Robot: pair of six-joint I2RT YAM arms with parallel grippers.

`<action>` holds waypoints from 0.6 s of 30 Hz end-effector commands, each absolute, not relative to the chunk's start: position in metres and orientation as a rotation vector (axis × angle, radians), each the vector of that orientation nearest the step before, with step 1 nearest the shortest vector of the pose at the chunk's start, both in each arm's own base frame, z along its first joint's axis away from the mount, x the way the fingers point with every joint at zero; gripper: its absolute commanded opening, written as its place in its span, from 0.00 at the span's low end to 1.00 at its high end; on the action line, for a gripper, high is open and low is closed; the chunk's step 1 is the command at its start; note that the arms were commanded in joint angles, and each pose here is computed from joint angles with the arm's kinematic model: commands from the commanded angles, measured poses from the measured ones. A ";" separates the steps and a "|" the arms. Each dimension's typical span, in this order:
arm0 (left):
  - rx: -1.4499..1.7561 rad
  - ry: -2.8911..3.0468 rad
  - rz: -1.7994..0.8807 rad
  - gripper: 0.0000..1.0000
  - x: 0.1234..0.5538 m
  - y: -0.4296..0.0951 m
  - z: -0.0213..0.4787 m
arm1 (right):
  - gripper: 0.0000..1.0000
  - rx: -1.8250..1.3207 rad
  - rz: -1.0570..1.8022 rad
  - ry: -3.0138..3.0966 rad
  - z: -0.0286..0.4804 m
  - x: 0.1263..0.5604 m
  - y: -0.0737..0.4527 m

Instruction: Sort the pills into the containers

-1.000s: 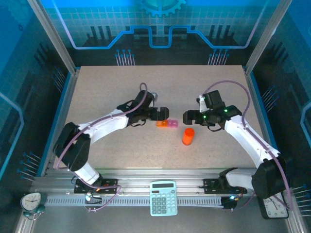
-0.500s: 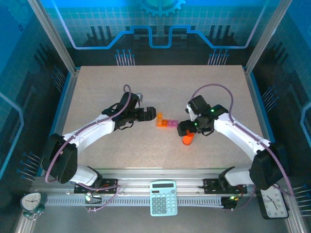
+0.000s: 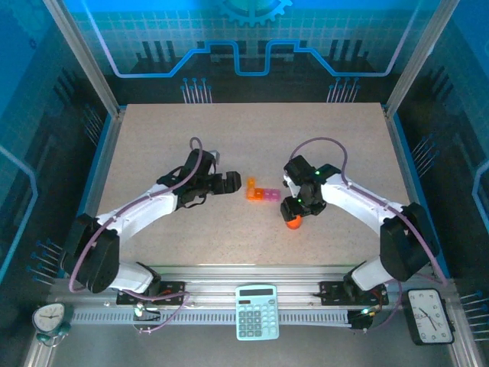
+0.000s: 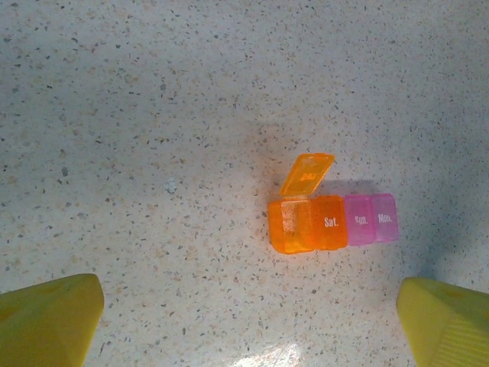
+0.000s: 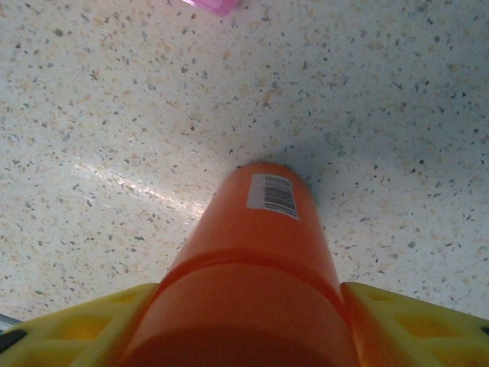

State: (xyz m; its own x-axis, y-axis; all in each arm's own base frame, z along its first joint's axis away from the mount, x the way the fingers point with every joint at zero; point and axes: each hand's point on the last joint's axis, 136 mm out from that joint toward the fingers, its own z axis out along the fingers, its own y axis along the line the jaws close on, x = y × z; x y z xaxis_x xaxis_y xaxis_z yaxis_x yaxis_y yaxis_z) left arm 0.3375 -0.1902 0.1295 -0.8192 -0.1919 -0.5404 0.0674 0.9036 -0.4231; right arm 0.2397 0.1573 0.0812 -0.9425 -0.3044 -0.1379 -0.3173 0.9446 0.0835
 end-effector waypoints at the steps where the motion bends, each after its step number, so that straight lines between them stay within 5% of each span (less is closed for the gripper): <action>1: -0.113 2.423 -0.565 0.99 0.336 -0.179 0.140 | 0.51 -0.532 0.141 2.987 0.084 0.241 0.163; 7: -0.124 2.405 -0.567 0.99 0.329 -0.171 0.142 | 0.38 -0.552 0.138 2.956 0.100 0.245 0.164; 18: -0.021 2.225 -0.617 0.99 0.358 -0.187 0.176 | 0.37 -0.497 0.259 2.761 0.189 0.283 0.183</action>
State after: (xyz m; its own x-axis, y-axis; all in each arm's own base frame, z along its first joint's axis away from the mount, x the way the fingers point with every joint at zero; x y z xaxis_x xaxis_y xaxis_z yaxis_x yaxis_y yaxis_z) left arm 0.3406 -0.1826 0.1526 -0.7474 -0.2219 -0.6262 0.1122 0.8869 -0.4482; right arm 0.2733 0.1793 0.1535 -0.9089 -0.3136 -0.2747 -0.3529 0.9296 0.1065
